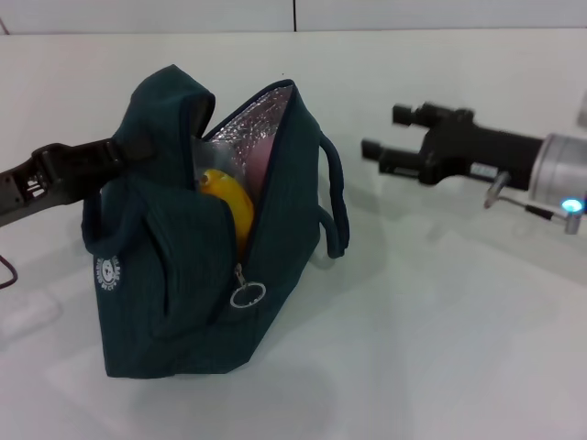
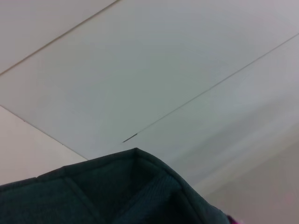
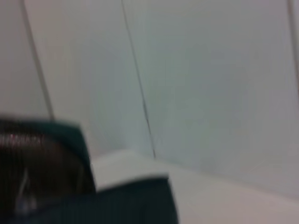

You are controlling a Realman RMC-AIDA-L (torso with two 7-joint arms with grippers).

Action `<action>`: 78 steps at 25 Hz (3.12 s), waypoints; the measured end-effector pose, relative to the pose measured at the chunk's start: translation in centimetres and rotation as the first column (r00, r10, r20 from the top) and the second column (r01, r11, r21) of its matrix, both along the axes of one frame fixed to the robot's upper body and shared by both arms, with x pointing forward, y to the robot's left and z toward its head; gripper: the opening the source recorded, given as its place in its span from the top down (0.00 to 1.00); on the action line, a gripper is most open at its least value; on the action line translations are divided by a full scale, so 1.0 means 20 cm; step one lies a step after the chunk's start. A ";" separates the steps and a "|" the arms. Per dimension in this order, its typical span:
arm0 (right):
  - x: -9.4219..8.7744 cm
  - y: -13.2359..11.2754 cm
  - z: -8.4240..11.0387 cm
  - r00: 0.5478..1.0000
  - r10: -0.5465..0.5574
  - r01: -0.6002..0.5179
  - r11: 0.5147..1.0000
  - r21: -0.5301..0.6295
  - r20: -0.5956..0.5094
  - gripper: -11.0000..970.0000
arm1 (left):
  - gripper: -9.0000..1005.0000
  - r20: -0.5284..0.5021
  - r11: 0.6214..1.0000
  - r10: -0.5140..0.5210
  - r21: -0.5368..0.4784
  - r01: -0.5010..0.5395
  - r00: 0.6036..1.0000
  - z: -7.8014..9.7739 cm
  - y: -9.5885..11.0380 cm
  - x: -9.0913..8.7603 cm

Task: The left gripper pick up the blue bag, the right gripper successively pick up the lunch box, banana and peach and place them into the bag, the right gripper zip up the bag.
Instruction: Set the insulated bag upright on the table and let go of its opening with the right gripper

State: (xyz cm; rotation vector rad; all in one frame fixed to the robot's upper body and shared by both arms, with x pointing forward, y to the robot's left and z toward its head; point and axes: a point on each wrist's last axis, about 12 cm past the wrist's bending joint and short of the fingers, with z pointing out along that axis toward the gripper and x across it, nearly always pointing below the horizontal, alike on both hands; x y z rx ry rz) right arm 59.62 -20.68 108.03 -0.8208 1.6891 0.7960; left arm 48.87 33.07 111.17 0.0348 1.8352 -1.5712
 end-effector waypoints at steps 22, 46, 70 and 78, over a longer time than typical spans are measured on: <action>0.05 0.17 0.00 0.999 0.043 -0.041 0.995 -0.089 0.017 0.23 | 0.95 0.000 1.000 0.009 -0.009 -0.009 1.000 0.00 0.00 -0.01; 0.09 0.22 0.02 0.997 0.058 -0.050 0.988 -0.143 0.047 0.56 | 0.95 -0.007 1.000 0.005 -0.012 -0.005 1.000 -0.02 -0.01 -0.02; -0.02 0.09 0.16 0.977 0.000 -0.027 0.992 0.124 0.213 0.91 | 0.95 0.000 1.000 -0.010 -0.017 0.010 1.000 -0.01 -0.02 -0.01; -0.04 -0.10 0.18 0.963 -0.118 0.065 0.973 0.220 0.240 0.91 | 0.95 0.019 0.997 -0.065 -0.046 0.066 0.998 0.01 -0.09 0.04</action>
